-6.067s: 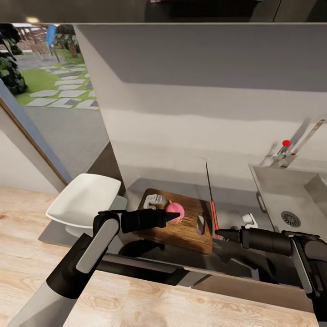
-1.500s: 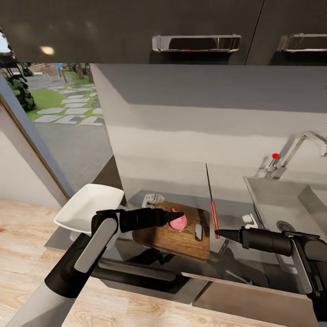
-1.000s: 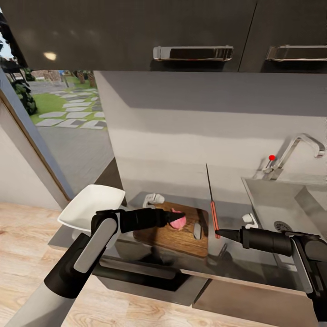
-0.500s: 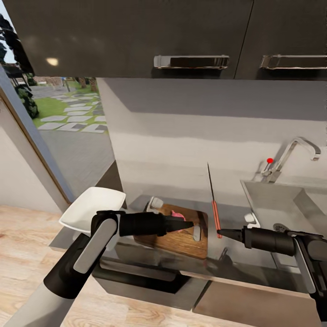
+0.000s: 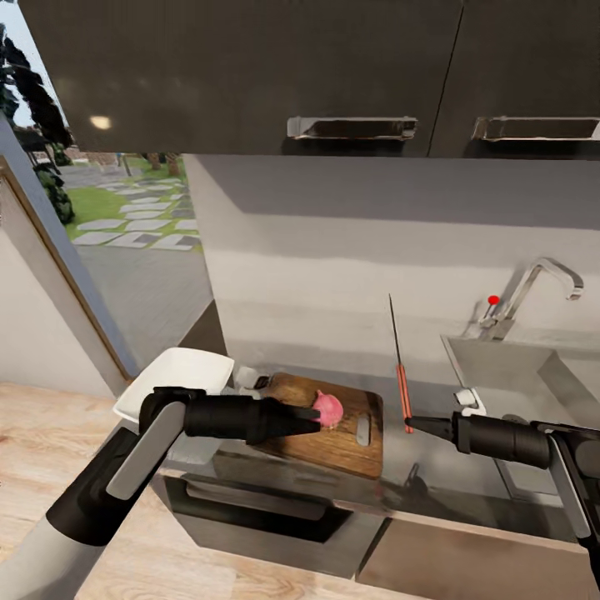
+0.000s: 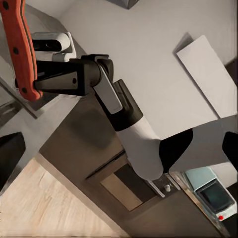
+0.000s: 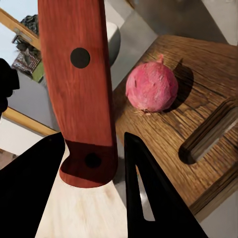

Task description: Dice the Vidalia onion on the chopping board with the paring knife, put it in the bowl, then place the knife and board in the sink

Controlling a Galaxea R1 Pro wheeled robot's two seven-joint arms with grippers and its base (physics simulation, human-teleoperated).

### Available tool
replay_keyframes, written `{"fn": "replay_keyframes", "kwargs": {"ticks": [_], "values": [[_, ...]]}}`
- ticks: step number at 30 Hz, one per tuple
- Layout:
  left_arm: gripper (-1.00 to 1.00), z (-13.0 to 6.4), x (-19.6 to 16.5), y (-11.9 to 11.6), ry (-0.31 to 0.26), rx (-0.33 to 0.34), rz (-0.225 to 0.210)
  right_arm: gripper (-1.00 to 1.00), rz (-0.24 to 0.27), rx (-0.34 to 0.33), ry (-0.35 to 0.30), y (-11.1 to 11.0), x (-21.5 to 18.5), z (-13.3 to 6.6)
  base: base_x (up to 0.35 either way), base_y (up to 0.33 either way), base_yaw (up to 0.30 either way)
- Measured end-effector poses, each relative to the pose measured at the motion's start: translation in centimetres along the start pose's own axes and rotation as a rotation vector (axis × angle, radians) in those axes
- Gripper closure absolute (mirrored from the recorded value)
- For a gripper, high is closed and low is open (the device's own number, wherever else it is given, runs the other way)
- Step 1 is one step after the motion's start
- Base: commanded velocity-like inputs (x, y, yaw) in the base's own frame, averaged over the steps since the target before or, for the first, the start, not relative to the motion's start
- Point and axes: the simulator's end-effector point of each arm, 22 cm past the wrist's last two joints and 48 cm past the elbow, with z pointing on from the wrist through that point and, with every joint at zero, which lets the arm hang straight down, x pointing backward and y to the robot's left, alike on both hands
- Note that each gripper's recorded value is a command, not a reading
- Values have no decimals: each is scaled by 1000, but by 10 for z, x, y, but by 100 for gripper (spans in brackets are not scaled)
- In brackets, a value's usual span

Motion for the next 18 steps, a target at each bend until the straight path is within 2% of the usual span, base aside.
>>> {"fn": "replay_keyframes", "kwargs": {"ticks": [4,6,14,18], "values": [[-100,-17,-9,-3,-22,-7,15,100,-7,7,-16,0,-5,-6,0,251,0],[-100,-19,-11,-4,-26,-7,19,100,-10,8,-20,1,-6,-7,0,302,0],[-100,-18,-11,-8,-18,-4,13,100,-13,9,-30,3,-9,-9,0,306,0],[-100,-9,-8,-8,-22,10,4,100,-9,29,-7,-3,5,-3,0,0,0]]}}
